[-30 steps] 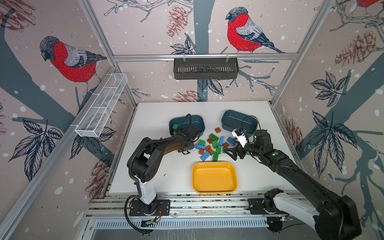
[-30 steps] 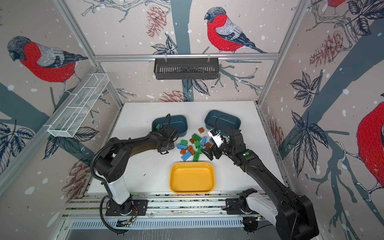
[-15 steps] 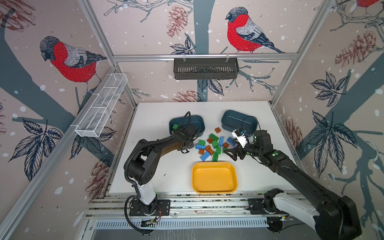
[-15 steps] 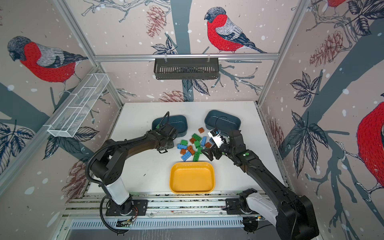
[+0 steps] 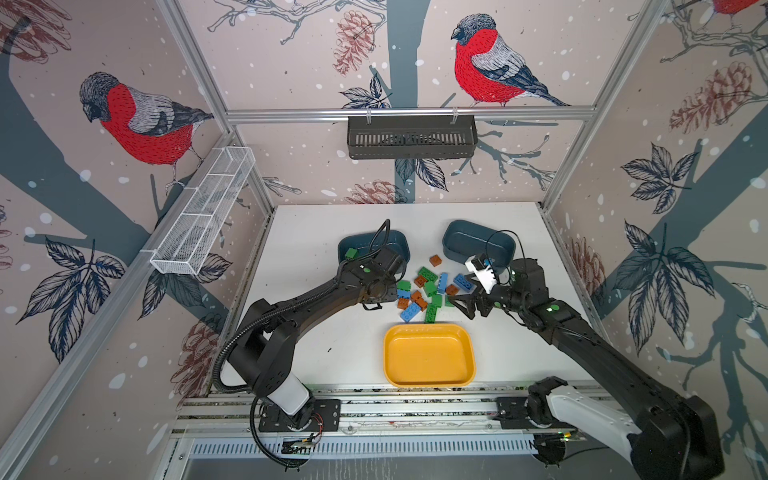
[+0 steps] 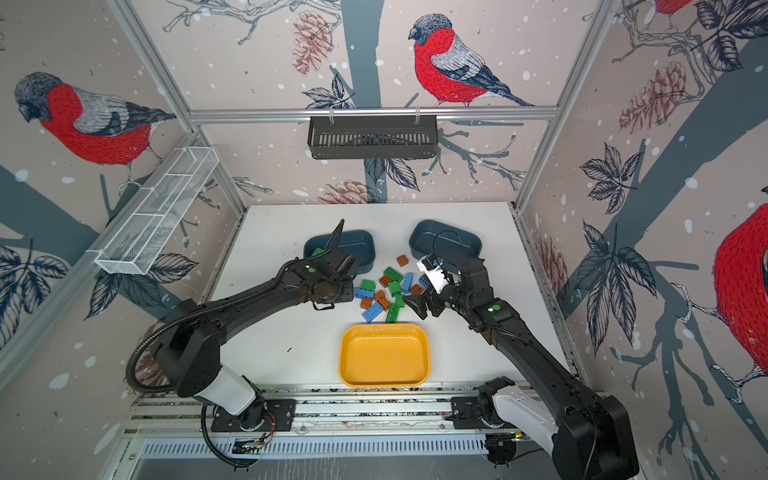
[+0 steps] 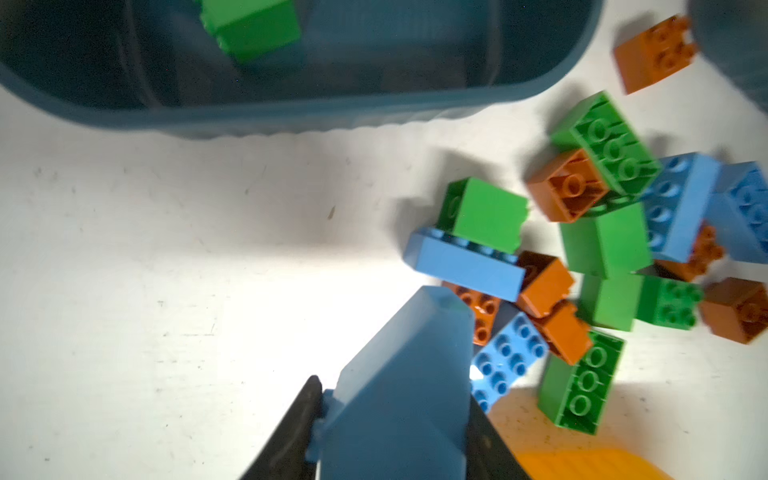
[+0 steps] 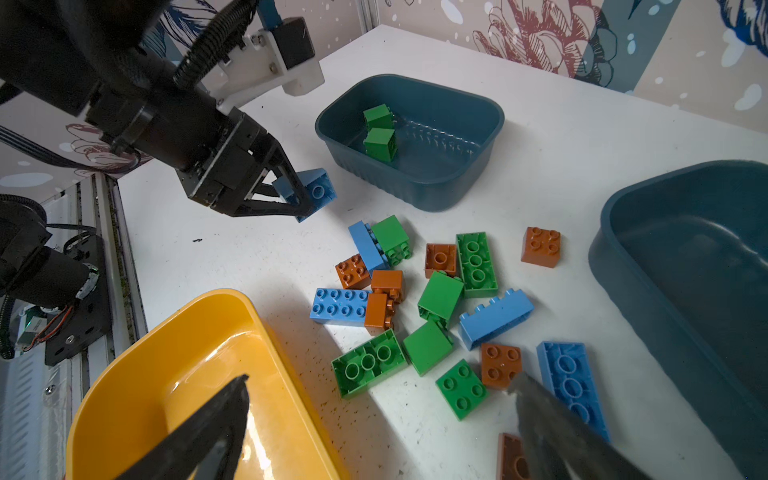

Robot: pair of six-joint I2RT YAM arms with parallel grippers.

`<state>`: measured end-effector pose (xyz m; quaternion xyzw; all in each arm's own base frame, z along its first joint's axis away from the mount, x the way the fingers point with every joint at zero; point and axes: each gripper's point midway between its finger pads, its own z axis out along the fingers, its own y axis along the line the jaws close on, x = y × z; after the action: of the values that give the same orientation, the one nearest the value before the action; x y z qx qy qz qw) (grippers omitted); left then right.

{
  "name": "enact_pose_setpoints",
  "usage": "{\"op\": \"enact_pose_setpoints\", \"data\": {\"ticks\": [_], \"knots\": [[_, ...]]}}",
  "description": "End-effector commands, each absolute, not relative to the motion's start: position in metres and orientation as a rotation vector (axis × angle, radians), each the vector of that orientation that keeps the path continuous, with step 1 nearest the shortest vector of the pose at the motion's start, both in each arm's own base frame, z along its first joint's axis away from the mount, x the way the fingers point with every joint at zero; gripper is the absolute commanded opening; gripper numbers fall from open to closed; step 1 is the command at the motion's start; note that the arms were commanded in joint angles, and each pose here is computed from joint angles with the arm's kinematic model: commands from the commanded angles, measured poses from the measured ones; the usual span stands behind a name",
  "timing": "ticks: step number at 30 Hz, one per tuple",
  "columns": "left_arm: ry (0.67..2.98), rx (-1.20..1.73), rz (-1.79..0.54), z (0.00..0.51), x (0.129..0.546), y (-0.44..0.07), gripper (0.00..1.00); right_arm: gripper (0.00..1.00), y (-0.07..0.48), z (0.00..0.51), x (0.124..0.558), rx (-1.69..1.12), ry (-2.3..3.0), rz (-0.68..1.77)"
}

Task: Sort the legos into containers by color
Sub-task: 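Carry the blue sloped brick with the left gripper into the other teal bin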

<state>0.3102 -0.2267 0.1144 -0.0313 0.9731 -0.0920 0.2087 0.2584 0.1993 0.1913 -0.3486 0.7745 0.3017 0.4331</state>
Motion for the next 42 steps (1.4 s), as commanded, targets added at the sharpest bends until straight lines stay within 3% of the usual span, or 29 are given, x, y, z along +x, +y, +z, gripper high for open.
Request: {"op": "enact_pose_setpoints", "data": {"ticks": [1, 15, 24, 32, 36, 42], "knots": [[2.671, 0.004, -0.305, 0.136, 0.330, -0.249, 0.41, 1.00, 0.196, 0.204, 0.265, -0.843, 1.894, 0.742], [2.436, 0.352, -0.617, 0.176, 0.452, -0.391, 0.40, 0.99, 0.130, 0.217, 0.306, -0.488, 1.949, 0.592], [2.300, 0.394, -0.844, 0.160, 0.482, -0.449, 0.38, 0.99, 0.108, 0.226, 0.314, -0.397, 1.937, 0.509], [2.279, 0.432, -0.844, 0.137, 0.493, -0.469, 0.38, 1.00, 0.106, 0.227, 0.314, -0.391, 1.937, 0.501], [2.243, 0.433, -0.796, 0.137, 0.502, -0.467, 0.44, 1.00, 0.106, 0.228, 0.314, -0.389, 1.935, 0.501], [2.202, 0.440, -0.753, 0.148, 0.507, -0.465, 0.70, 0.99, 0.106, 0.230, 0.313, -0.392, 1.933, 0.501]]}}
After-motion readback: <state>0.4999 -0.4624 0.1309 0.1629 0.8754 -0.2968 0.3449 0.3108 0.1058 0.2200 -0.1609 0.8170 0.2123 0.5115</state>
